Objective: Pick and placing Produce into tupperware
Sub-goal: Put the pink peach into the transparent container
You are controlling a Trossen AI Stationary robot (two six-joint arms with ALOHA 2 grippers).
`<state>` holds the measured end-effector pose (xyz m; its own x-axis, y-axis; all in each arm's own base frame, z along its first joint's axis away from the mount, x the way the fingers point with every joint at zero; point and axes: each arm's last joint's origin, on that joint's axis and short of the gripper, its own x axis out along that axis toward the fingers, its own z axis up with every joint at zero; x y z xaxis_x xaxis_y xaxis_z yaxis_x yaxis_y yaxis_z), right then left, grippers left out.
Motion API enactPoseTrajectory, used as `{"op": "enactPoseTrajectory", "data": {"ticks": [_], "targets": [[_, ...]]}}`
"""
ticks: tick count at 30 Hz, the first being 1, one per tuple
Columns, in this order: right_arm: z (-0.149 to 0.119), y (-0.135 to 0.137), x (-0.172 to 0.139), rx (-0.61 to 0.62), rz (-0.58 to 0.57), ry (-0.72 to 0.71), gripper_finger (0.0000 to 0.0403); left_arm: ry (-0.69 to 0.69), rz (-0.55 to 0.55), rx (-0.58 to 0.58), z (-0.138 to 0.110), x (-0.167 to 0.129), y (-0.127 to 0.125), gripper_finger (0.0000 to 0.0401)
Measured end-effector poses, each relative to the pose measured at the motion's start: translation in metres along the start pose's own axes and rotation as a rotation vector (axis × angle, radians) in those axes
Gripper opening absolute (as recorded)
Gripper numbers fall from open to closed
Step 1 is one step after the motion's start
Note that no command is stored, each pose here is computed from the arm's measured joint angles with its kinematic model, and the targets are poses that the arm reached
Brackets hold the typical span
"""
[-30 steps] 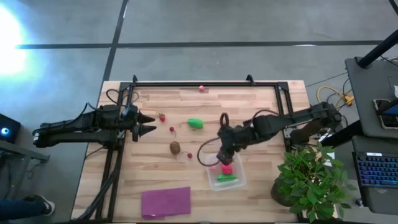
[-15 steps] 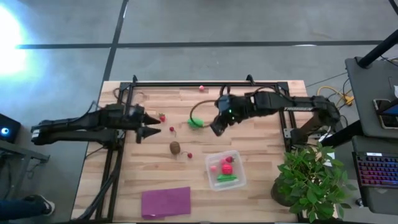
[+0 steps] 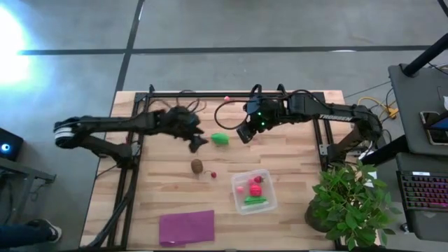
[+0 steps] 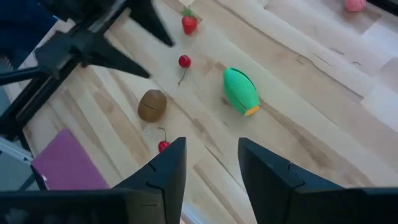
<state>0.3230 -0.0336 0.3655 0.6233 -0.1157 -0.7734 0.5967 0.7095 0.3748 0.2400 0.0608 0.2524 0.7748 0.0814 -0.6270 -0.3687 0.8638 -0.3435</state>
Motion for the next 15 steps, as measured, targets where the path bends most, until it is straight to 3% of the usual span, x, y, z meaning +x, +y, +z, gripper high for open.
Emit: {"op": "enactPoseTrajectory", "data": {"ticks": [6, 11, 15], "targets": [[0.009, 0.006, -0.023, -0.112, 0.048, -0.062, 0.0129, -0.056, 0.037, -0.010, 0.049, 0.016, 0.007, 0.0255], [0.014, 0.005, -0.089, -0.301, 0.082, -0.135, 0.0122, -0.057, -0.017, -0.050, 0.075, 0.027, 0.017, 0.0255], [-0.002, -0.015, -0.144, -0.345, -0.029, -0.139, 0.0117, -0.059, -0.010, -0.061, 0.086, 0.036, 0.023, 0.0255]]}}
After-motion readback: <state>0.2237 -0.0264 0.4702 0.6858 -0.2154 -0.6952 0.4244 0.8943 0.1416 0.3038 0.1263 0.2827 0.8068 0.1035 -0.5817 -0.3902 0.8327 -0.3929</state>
